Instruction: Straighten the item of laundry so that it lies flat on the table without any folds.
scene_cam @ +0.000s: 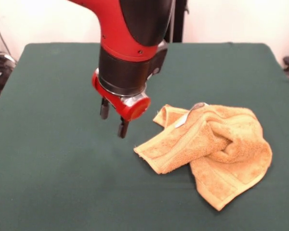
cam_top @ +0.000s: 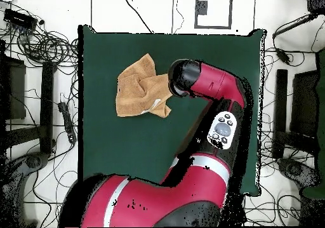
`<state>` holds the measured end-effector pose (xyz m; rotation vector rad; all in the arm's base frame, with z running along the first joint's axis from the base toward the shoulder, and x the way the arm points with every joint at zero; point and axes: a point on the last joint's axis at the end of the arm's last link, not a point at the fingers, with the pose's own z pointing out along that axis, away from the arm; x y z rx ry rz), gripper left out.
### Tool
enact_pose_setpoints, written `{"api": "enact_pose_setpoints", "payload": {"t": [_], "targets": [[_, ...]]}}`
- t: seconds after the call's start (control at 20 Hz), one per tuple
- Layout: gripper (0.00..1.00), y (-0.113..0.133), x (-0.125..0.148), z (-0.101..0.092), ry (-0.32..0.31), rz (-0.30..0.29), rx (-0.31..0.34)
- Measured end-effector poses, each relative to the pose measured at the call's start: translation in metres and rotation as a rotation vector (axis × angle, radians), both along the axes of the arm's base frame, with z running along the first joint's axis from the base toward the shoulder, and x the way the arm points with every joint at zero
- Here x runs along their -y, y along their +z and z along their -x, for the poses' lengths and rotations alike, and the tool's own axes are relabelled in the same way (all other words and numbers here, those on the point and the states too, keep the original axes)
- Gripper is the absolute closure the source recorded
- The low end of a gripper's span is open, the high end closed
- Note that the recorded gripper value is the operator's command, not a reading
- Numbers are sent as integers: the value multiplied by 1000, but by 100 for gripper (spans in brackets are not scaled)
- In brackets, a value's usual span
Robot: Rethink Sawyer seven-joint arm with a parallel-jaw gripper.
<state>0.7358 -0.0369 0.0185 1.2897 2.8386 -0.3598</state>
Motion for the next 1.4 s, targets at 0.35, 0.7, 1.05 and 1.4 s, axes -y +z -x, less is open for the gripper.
{"api": "enact_pose_setpoints", "payload": {"t": [0.35, 0.7, 1.05, 1.4], "targets": [[0, -7, -23, -9, 15, -11, 63], [0, -3, -60, -13, 37, -33, 77], [0, -6, -83, -15, 50, -64, 80], [0, -9, -85, -10, 46, -75, 57]]}}
